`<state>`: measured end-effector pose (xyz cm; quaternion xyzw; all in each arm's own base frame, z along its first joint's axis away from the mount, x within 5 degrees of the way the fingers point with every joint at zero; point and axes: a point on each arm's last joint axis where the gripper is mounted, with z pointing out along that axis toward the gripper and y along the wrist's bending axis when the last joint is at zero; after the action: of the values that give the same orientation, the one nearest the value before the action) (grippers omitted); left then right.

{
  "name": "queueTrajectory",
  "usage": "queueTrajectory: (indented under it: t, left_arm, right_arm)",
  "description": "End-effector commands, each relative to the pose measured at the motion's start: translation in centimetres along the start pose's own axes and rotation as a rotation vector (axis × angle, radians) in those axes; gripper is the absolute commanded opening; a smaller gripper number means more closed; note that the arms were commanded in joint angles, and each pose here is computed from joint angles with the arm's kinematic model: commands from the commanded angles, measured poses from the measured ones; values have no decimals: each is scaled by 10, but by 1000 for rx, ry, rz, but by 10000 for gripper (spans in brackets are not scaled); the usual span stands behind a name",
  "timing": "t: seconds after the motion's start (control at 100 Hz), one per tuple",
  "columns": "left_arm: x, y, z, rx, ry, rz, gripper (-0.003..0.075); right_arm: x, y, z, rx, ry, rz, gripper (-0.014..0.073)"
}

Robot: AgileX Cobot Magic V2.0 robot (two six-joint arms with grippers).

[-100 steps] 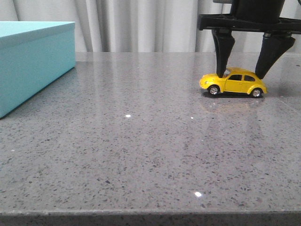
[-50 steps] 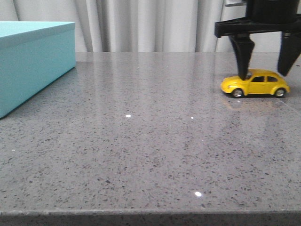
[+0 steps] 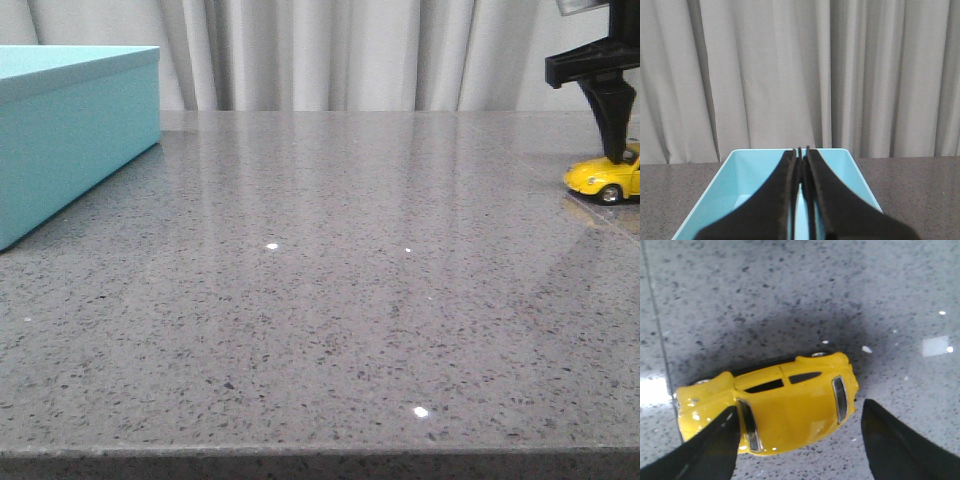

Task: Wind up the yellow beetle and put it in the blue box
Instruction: 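Push the yellow car with the right gripper toward the blue box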

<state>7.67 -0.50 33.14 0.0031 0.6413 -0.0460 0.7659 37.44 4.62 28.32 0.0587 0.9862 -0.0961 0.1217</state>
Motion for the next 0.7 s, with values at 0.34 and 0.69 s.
queueTrajectory:
  t: [0.34,0.69]
  left_arm:
    - [-18,-1,2,2,-100,-13,-19]
    - [-17,-1,2,2,-95,-13,-19]
  right_arm:
    - [21,-17,-116,-182,-260,22,517]
    - [49,-27,-168,-250,-412,-3,517]
